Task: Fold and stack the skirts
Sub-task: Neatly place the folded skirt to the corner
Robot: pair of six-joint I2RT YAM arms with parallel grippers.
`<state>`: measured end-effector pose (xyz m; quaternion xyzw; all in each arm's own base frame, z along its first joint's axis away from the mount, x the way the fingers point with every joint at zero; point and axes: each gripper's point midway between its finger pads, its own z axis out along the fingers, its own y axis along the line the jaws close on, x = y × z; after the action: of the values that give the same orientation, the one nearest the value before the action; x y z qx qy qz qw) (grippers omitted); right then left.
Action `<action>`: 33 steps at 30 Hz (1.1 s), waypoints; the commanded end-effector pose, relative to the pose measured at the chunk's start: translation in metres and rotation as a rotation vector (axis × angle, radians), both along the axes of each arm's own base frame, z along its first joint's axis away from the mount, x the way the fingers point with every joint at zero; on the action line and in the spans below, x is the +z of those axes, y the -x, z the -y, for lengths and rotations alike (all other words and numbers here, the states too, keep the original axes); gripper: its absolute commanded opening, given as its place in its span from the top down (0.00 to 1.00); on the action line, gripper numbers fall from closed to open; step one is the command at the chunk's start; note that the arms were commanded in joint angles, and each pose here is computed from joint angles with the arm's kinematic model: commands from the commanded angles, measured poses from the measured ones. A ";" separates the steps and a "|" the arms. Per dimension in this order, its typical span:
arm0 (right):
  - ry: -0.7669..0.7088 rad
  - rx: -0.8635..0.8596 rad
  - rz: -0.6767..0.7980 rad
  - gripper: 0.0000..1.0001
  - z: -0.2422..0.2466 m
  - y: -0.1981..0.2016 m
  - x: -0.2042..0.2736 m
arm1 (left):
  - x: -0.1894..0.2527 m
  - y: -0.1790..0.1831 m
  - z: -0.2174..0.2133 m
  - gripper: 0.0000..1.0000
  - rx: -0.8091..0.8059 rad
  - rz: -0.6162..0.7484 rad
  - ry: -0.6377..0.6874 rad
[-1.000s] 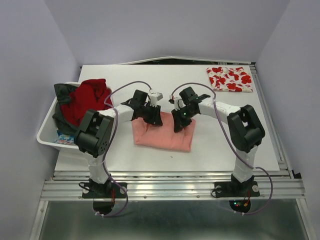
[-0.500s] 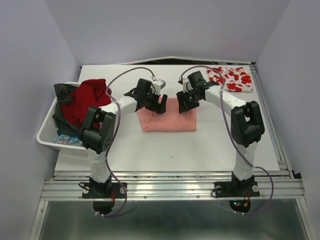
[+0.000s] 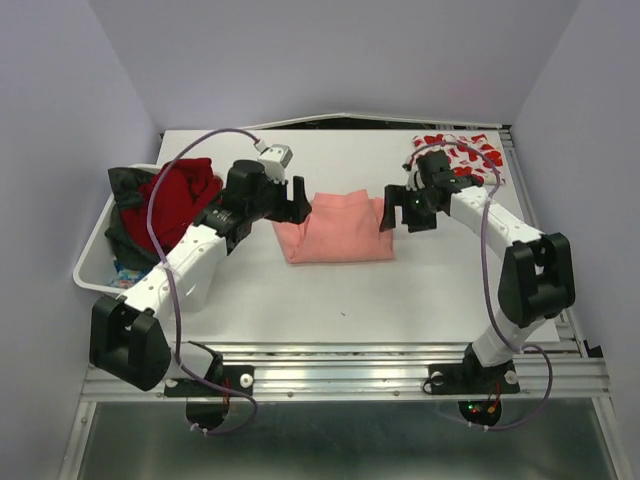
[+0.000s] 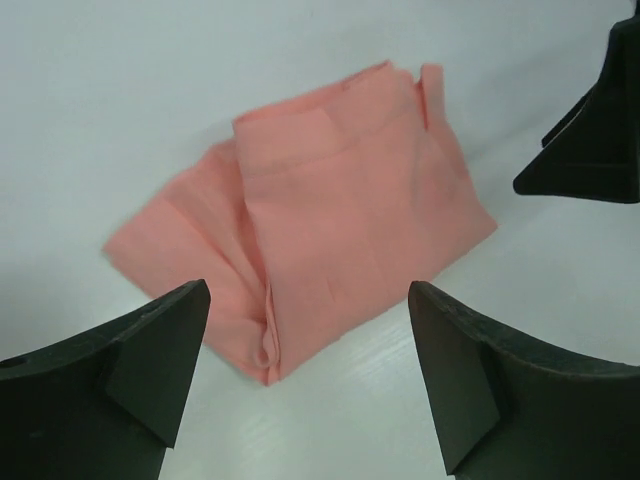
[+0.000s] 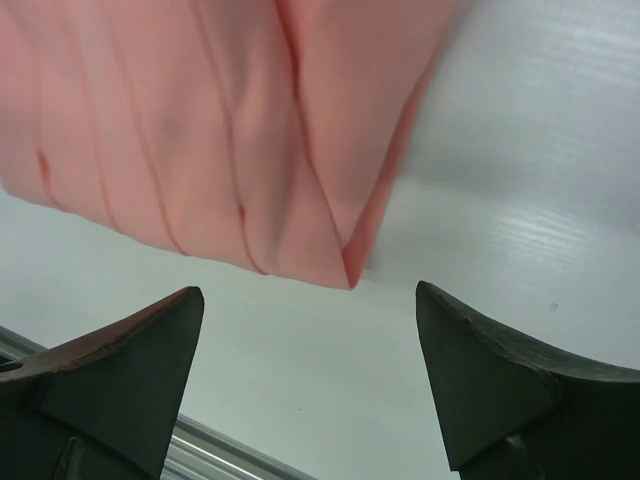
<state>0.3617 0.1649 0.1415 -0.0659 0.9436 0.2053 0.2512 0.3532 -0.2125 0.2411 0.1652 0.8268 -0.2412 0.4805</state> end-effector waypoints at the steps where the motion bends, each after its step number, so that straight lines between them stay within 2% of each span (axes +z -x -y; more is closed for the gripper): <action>1: -0.021 -0.105 -0.151 0.10 0.008 0.009 -0.049 | -0.069 0.015 -0.025 0.19 0.215 -0.233 0.016; 3: -0.027 -0.128 -0.162 0.13 0.011 0.005 -0.058 | -0.081 0.016 -0.029 0.22 0.241 -0.250 0.010; 6: -0.047 -0.151 -0.200 0.14 0.010 0.004 -0.074 | -0.106 0.014 -0.034 0.22 0.298 -0.335 -0.028; 11: -0.111 -0.130 -0.262 0.13 -0.002 0.012 -0.095 | -0.131 0.007 -0.040 0.08 0.344 -0.402 -0.019; 15: -0.206 -0.103 -0.275 0.05 -0.018 0.012 -0.099 | -0.153 0.005 -0.044 0.02 0.361 -0.478 0.003; 18: -0.259 -0.078 -0.276 0.00 -0.027 0.010 -0.100 | -0.165 0.002 -0.041 0.02 0.350 -0.519 0.014; 24: -0.283 -0.062 -0.237 0.00 -0.032 -0.003 -0.102 | -0.176 0.000 -0.017 0.02 0.258 -0.576 0.086; 29: -0.255 -0.062 -0.237 0.00 -0.030 -0.009 -0.125 | -0.184 -0.006 -0.008 0.02 0.240 -0.597 0.109; 32: -0.248 -0.064 -0.250 0.03 -0.029 -0.006 -0.134 | -0.187 -0.010 -0.009 0.04 0.245 -0.590 0.104; 33: -0.250 -0.063 -0.247 0.08 -0.029 -0.006 -0.136 | -0.193 -0.011 -0.011 0.07 0.256 -0.592 0.091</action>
<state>0.3718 0.2041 0.0460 0.0160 0.9203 0.3570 0.1591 0.3496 -0.1939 0.0408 -0.0427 0.9410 -0.2406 0.2343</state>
